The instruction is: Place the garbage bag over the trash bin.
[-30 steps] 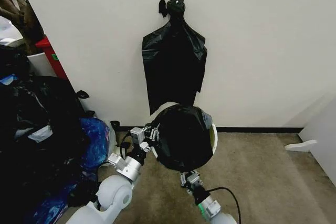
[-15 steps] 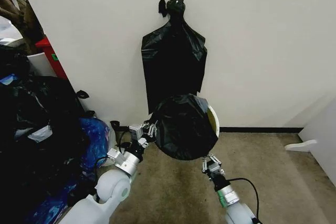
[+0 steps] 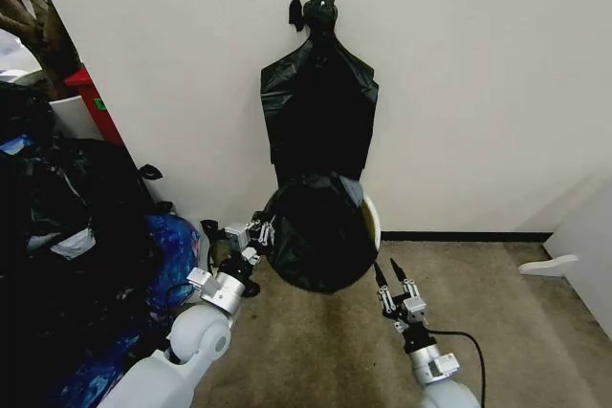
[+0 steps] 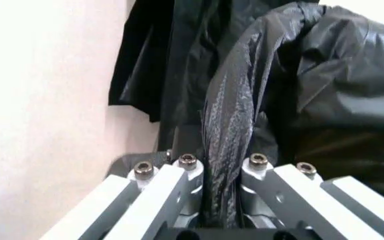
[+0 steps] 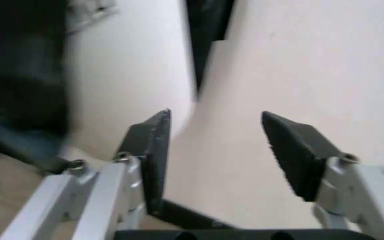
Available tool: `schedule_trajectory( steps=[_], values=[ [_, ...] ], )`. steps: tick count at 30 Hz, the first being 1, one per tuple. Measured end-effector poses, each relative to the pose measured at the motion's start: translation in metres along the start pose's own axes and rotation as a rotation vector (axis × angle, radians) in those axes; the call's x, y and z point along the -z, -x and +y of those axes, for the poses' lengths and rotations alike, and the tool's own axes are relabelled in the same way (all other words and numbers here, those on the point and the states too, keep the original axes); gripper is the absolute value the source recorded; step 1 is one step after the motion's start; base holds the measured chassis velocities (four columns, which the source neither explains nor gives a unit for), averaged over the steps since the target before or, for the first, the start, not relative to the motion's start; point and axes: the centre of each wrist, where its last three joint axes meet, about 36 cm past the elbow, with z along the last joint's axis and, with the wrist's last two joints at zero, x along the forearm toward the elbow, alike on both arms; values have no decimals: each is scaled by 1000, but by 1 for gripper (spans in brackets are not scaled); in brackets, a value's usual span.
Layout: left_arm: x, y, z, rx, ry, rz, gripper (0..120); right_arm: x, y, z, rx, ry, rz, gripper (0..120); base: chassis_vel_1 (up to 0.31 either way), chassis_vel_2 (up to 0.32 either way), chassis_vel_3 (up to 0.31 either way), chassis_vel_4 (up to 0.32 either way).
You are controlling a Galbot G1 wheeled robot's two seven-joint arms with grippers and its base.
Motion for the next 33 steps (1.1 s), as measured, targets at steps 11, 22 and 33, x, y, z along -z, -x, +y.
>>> schedule_trajectory(
  steps=[11,22,33],
  values=[
    [-26,-8,7,-105,124,-49,4,102,32,9,-84,467,-202,94,0,0,0,0],
    [-32,-8,5,-133,150,-75,4,182,28,58,26,689,-84,83,0,0,0,0],
    [-31,-10,4,-129,151,-79,4,180,25,68,-19,475,67,73,0,0,0,0]
  ],
)
